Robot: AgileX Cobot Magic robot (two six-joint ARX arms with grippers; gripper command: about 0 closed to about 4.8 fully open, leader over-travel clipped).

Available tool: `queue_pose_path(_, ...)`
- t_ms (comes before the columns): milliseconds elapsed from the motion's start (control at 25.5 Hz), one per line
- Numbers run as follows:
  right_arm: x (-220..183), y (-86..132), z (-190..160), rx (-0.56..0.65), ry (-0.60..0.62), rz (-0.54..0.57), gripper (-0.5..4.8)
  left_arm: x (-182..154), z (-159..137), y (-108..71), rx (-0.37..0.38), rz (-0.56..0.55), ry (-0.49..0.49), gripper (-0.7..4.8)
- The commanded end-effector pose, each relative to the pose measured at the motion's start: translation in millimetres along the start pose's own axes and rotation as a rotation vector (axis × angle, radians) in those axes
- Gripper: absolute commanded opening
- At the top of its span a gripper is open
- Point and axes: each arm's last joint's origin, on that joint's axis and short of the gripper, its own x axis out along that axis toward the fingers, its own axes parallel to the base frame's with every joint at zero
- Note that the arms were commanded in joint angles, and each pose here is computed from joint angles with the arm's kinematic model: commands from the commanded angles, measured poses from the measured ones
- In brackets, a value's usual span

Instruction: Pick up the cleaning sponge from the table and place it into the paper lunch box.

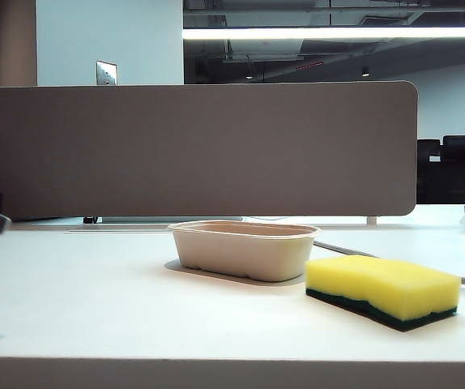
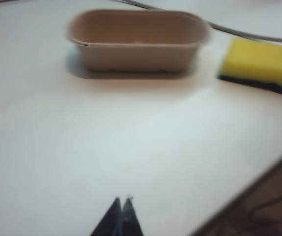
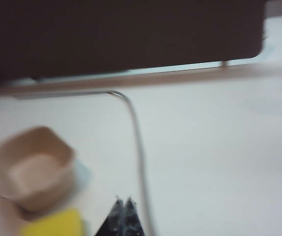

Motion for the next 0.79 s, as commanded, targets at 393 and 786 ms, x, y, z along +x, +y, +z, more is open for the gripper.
queue_pose_path(393, 3, 29, -11, 0.184, 0.314, 0.352, 4.79, -1, -1, -18.1, 0.054, -0.168, 0.005, -0.05)
queue_pose_path(786, 60, 74, -10, -0.301, 0.558, 0.159, 4.79, -1, -1, -18.1, 0.054, -0.167, 0.006, -0.05)
